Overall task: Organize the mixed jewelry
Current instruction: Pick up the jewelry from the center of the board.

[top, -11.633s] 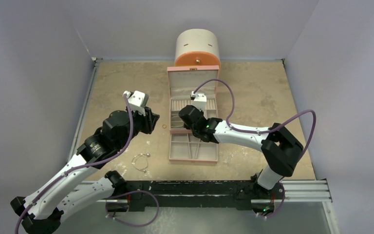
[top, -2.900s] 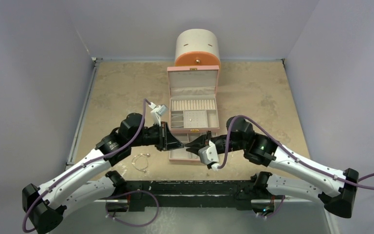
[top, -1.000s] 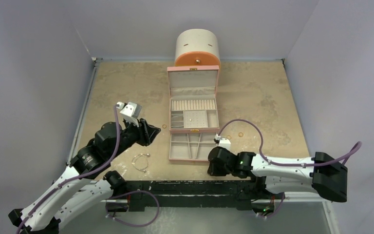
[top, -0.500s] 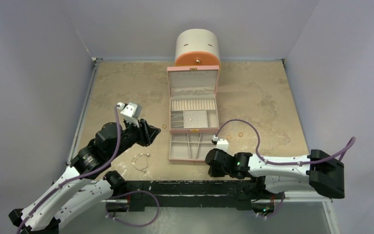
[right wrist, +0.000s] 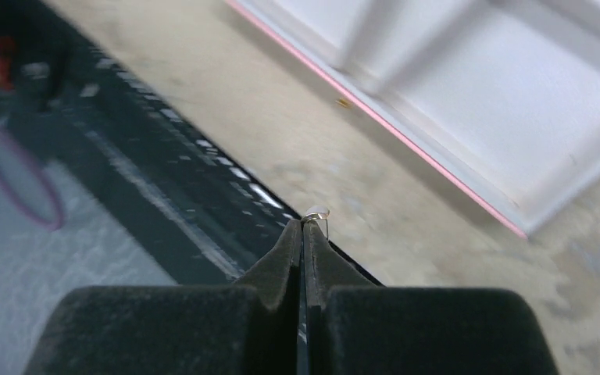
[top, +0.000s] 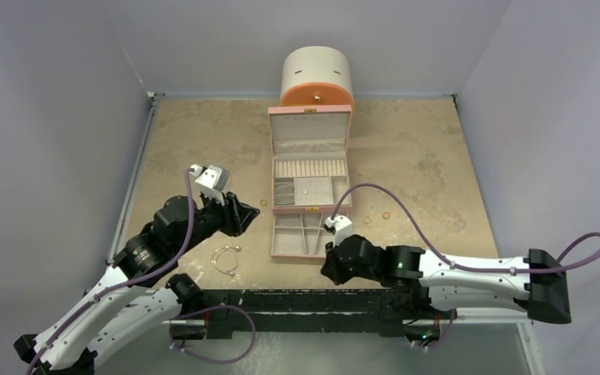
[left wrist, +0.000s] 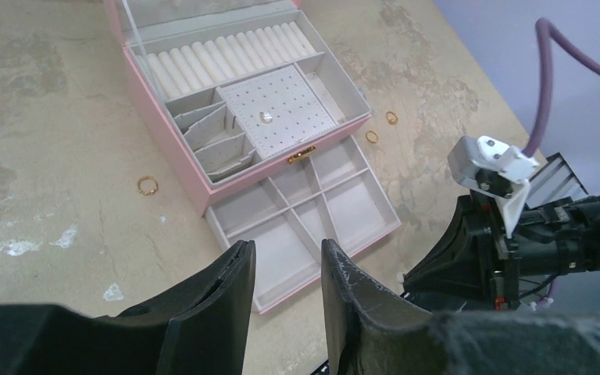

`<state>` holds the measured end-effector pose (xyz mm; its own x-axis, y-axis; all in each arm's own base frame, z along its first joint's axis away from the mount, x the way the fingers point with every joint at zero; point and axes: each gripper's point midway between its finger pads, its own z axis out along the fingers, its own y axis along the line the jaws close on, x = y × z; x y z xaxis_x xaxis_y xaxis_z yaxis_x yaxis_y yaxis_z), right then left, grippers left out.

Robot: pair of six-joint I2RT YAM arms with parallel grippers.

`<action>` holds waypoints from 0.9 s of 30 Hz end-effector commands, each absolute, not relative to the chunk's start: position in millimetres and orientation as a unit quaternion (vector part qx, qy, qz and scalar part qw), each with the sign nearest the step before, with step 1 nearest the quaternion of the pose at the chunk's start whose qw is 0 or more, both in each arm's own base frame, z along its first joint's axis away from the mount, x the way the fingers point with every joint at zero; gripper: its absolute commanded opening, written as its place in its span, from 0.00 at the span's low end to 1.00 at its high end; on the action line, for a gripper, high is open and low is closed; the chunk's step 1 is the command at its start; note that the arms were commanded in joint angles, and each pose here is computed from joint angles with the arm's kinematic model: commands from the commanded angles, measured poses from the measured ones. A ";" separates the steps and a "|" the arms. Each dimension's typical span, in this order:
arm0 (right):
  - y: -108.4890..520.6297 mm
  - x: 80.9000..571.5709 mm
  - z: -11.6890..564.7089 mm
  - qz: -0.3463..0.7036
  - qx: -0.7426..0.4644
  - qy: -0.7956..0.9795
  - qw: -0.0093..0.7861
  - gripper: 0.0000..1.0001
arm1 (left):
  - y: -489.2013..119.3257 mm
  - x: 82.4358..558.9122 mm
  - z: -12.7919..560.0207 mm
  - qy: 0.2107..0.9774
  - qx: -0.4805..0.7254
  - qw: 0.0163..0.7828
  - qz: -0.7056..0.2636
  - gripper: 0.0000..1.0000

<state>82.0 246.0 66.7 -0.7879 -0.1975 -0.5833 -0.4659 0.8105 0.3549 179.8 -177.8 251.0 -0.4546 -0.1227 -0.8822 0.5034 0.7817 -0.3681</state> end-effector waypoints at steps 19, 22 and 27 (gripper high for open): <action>336.5 55.7 219.6 0.288 -0.761 0.353 0.462 0.00 | -242.5 115.5 260.9 0.776 0.229 0.332 -0.485 0.39; 337.2 59.0 222.9 0.256 -0.789 0.306 0.466 0.00 | -248.9 108.0 256.1 0.773 0.244 0.304 -0.501 0.39; 340.3 66.9 226.2 0.219 -0.818 0.281 0.452 0.00 | -255.2 100.1 252.5 0.768 0.259 0.274 -0.517 0.40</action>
<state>66.0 334.9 207.7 0.6176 -0.3336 -0.7122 -0.7828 -0.3481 -0.5158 110.3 -245.7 232.2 -0.7228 0.1091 -0.6824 0.6514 0.4373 -0.6201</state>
